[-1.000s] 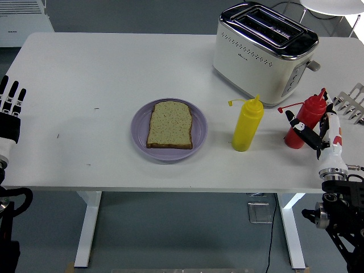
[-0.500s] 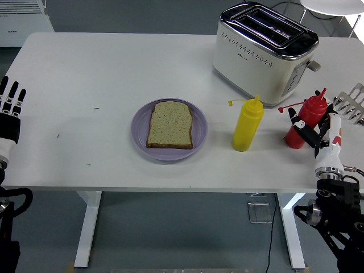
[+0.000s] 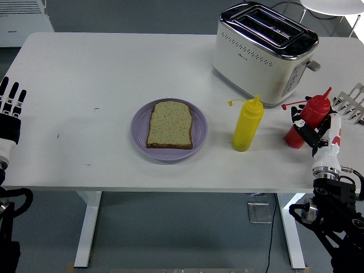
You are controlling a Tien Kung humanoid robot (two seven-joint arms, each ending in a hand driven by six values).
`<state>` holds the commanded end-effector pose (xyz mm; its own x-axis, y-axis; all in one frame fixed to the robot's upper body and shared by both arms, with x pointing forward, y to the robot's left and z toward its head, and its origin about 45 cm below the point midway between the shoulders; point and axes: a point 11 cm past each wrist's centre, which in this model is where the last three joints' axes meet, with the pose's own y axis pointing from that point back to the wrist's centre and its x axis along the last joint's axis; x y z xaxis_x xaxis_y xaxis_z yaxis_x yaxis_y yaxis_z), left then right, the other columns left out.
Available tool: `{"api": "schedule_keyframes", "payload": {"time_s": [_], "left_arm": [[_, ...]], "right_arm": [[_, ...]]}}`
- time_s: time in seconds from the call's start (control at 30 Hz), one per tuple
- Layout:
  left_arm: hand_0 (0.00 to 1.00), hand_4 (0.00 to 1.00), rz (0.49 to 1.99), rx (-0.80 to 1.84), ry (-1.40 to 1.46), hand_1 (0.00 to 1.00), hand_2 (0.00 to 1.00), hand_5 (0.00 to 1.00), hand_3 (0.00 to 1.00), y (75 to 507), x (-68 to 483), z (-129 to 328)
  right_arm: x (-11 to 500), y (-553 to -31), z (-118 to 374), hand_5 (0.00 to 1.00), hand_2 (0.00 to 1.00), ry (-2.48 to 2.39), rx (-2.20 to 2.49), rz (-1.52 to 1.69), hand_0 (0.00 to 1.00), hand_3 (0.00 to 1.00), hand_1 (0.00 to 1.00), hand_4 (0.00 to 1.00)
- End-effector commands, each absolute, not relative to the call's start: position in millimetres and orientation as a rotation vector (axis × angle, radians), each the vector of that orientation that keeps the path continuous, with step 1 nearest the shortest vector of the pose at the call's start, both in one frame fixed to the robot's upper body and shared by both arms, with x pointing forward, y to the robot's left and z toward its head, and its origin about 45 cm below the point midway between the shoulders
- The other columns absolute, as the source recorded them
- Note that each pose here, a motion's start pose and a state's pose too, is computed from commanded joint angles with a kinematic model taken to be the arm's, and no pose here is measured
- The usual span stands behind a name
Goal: Pick up the cup,pour liquid into bread,place the cup on the desk
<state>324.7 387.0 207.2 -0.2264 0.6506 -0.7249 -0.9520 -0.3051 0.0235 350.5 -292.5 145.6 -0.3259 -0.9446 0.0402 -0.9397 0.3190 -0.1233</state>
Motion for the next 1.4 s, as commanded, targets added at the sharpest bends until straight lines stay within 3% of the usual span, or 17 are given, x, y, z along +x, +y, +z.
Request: {"api": "schedule_keyframes", "payload": {"time_s": [0.03, 0.07, 0.43, 0.47, 0.63, 0.67, 0.83, 0.87, 1.03, 1.07, 1.4], "left_arm": [[0.810, 0.515, 1.772, -0.743, 0.574, 0.742, 0.729, 0.998, 0.719, 387.0, 324.6, 207.2], [0.811, 0.515, 1.772, -0.743, 0.574, 0.743, 0.730, 0.998, 0.719, 387.0, 324.6, 207.2], [0.811, 0.514, 1.773, -0.740, 0.576, 0.743, 0.730, 0.998, 0.719, 386.7, 323.8, 206.1], [0.810, 0.515, 1.774, -0.740, 0.576, 0.743, 0.730, 0.998, 0.719, 386.7, 323.7, 205.9], [0.810, 0.515, 1.775, -0.739, 0.577, 0.743, 0.730, 0.998, 0.719, 386.9, 323.2, 205.3], [0.810, 0.515, 1.775, -0.739, 0.577, 0.742, 0.730, 0.998, 0.719, 386.9, 323.2, 205.2], [0.810, 0.515, 1.774, -0.737, 0.578, 0.742, 0.730, 0.998, 0.719, 386.4, 323.2, 205.0], [0.810, 0.516, 1.774, -0.737, 0.578, 0.742, 0.729, 0.998, 0.719, 386.4, 323.2, 204.9], [0.810, 0.516, 1.774, -0.737, 0.578, 0.742, 0.729, 0.998, 0.719, 386.5, 323.0, 205.0], [0.810, 0.515, 1.775, -0.737, 0.577, 0.742, 0.729, 0.998, 0.719, 386.7, 322.9, 205.1], [0.810, 0.515, 1.776, -0.743, 0.572, 0.742, 0.729, 0.998, 0.718, 388.2, 323.2, 206.9]], "right_arm": [[350.6, -292.1, 145.3, 0.061, 0.468, 2.519, -1.796, -0.184, 0.440, 0.533, 0.421, 0.717], [350.7, -291.9, 145.0, 0.020, 0.450, 2.519, -1.795, -0.177, 0.398, 0.507, 0.396, 0.640], [351.7, -289.7, 142.0, 0.002, 0.431, 2.521, -1.765, -0.082, 0.370, 0.501, 0.371, 0.610], [351.8, -289.6, 142.3, 0.002, 0.400, 2.520, -1.762, -0.076, 0.356, 0.497, 0.331, 0.574], [352.1, -289.8, 146.0, 0.002, 0.400, 2.509, -1.742, -0.053, 0.356, 0.497, 0.331, 0.574], [352.2, -289.9, 146.6, 0.004, 0.381, 2.507, -1.740, -0.051, 0.261, 0.496, 0.284, 0.555], [353.7, -289.0, 155.3, 0.004, 0.381, 2.482, -1.729, -0.059, 0.261, 0.496, 0.284, 0.555], [353.9, -288.9, 157.2, 0.020, 0.359, 2.476, -1.728, -0.065, 0.176, 0.490, 0.246, 0.547], [354.6, -288.5, 169.3, 0.020, 0.359, 2.444, -1.731, -0.120, 0.176, 0.490, 0.246, 0.547], [355.0, -288.2, 174.3, 0.039, 0.348, 2.430, -1.733, -0.143, 0.118, 0.482, 0.230, 0.549], [363.3, -278.4, 226.2, 0.049, 0.344, 2.324, -1.843, -0.396, 0.098, 0.483, 0.224, 0.545]]}}
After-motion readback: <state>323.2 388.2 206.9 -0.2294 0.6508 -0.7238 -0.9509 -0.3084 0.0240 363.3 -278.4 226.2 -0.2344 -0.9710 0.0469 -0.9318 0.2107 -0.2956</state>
